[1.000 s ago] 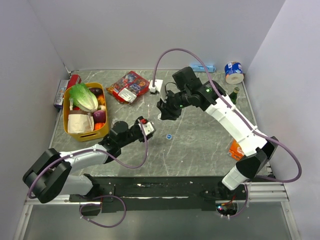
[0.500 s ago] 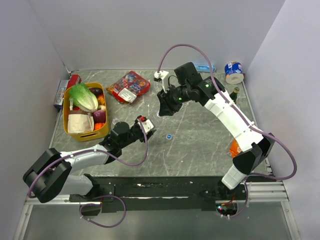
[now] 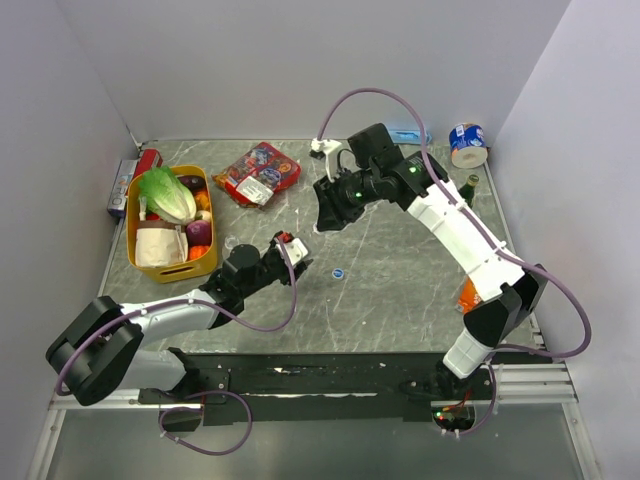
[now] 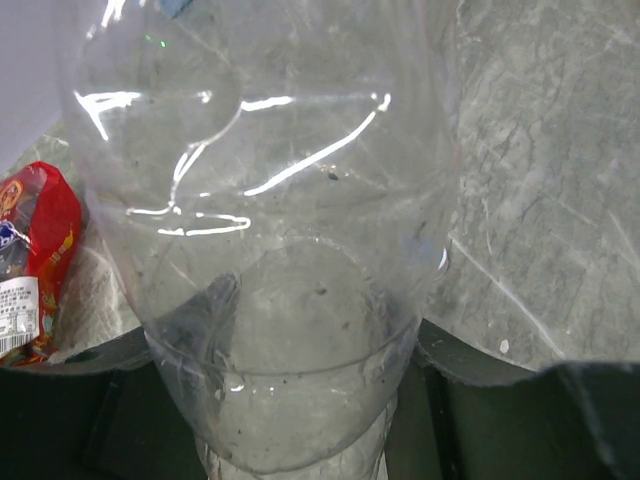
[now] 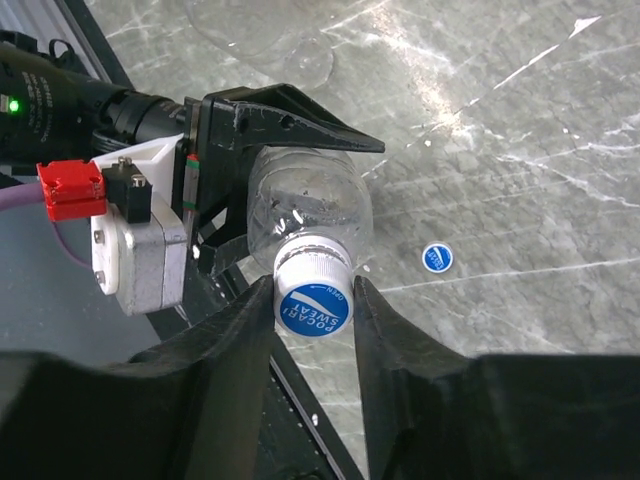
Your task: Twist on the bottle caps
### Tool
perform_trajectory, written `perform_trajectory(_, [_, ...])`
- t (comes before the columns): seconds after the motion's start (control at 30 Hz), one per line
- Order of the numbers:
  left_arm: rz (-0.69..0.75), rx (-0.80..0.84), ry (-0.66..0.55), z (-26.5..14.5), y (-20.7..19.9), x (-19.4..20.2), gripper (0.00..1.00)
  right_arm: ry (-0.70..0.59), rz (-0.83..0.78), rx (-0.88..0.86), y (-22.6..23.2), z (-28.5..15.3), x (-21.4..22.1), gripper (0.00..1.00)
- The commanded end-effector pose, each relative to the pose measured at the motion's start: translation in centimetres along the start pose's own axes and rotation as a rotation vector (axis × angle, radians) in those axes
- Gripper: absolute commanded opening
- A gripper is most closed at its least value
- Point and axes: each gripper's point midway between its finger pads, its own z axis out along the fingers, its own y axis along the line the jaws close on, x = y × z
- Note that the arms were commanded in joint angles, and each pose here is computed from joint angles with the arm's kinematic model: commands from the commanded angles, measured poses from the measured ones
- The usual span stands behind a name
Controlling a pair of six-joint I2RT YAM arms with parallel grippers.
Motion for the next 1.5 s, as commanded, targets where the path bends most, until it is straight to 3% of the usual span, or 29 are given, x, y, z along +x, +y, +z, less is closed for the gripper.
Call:
perform_trajectory(0.0, [-0.03,-0.009,-0.23,0.7,0.8,-7.3,0.01,0.089,0.044,0.045,-0.9,0.8,1.7,0.52])
perform_trajectory(0.27, [-0.171,0.076,-0.073,1.5,-1.5,-3.1,0.01,0.02,-0.037,0.057,-0.6,-1.2,-0.9,0.69])
perform_trajectory(0.37, [-0.235,0.096,-0.05,1.6,-2.1,-2.6,0.01,0.049,-0.064,0.002,0.6,-1.9,0.0,0.79])
perform_trajectory(0.43, [-0.256,0.11,-0.052,1.7,-2.4,-2.8,0.01,0.066,-0.082,-0.014,0.9,-2.2,0.9,0.99])
perform_trajectory(0.57, [-0.315,0.122,-0.031,2.3,-2.3,-2.9,0.01,0.095,-0.095,-0.002,0.9,-3.8,2.9,1.0])
perform_trajectory(0.7, [-0.287,0.152,-0.035,2.6,-2.0,-3.6,0.01,0.139,-0.179,0.037,-1.1,-6.2,6.1,1.0])
perform_trajectory(0.77, [-0.223,0.178,-0.037,2.8,-2.0,-3.7,0.01,0.092,-0.214,0.078,-3.0,-8.6,6.7,1.0])
perform_trajectory(0.87, [-0.156,0.22,-0.043,2.9,-2.4,-3.7,0.01,0.008,-0.54,0.113,-4.7,-11.3,6.3,1.0])
perform_trajectory(1.0, [-0.063,0.3,-0.045,2.9,-3.2,-3.8,0.01,-0.129,-0.934,0.084,-2.1,-12.9,4.8,0.95])
perform_trajectory(1.17, [0.038,0.373,-0.017,2.8,-3.8,-3.5,0.01,-0.205,-1.168,0.031,-0.3,-11.7,3.0,0.85])
perform_trajectory(1.47, [0.215,0.388,-0.028,2.1,-3.1,-4.0,0.01,-0.204,-1.267,-0.122,2.2,-8.8,3.1,0.81])
